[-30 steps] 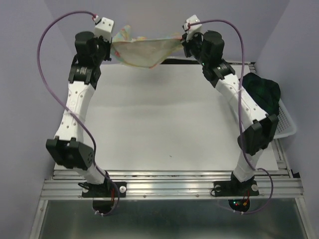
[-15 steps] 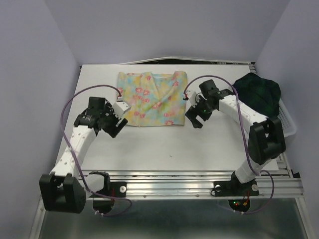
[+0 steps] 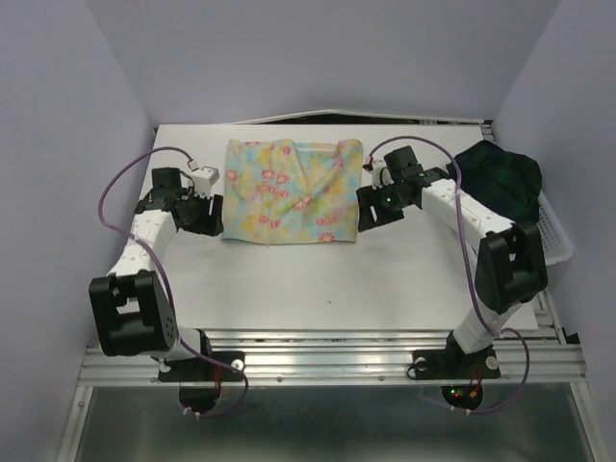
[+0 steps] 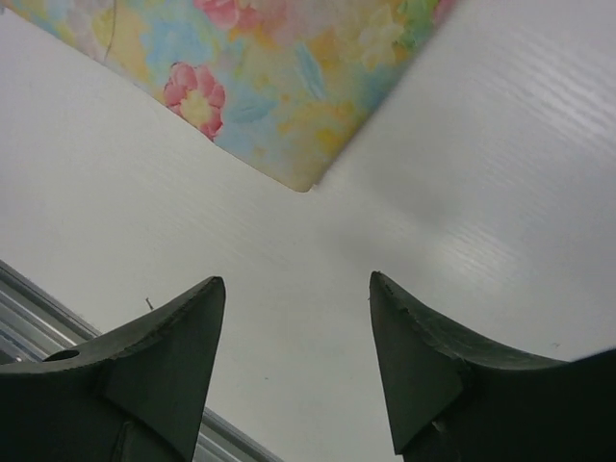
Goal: Fold and stack the skirts
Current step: Flatten the skirt out
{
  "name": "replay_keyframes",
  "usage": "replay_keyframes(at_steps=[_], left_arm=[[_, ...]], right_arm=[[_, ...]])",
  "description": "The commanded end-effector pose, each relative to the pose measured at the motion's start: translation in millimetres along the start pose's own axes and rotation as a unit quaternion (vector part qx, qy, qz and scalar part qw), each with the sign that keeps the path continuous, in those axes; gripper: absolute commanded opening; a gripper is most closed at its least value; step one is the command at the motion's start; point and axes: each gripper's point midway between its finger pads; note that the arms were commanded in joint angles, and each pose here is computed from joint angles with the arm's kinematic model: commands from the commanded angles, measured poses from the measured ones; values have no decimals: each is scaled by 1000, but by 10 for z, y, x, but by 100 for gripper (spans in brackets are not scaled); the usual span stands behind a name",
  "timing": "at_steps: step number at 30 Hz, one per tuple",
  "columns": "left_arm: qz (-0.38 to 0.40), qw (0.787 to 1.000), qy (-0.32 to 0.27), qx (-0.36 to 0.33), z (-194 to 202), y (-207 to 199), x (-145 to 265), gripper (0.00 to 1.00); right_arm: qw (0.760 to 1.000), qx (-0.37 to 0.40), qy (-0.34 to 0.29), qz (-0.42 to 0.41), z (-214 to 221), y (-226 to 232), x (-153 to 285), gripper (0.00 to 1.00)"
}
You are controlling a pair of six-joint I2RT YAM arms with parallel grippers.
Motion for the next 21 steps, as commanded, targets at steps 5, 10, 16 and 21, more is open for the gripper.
replay_keyframes(at_steps=[5, 10, 16, 21], left_arm=[[26, 989, -16, 144, 24, 381, -264, 67], [56, 982, -15, 179, 161, 386, -452, 67], [107, 971, -7, 212, 305, 259, -702, 66], [91, 974, -18, 209, 272, 289, -664, 66]], right_arm=[[987, -149, -53, -27, -153, -117, -408, 67], [976, -208, -40, -55, -142, -260, -593, 71], [968, -226, -33, -106, -149, -139, -710, 72], [973, -203, -92, -58, -307, -219, -436, 68]])
Point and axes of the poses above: each gripper's point midway between its finger pads, its own x axis back along the fingers, its own y axis along the line the jaws close on, z = x × y, and after that the axes turned 12 degrees about -x, right-handed
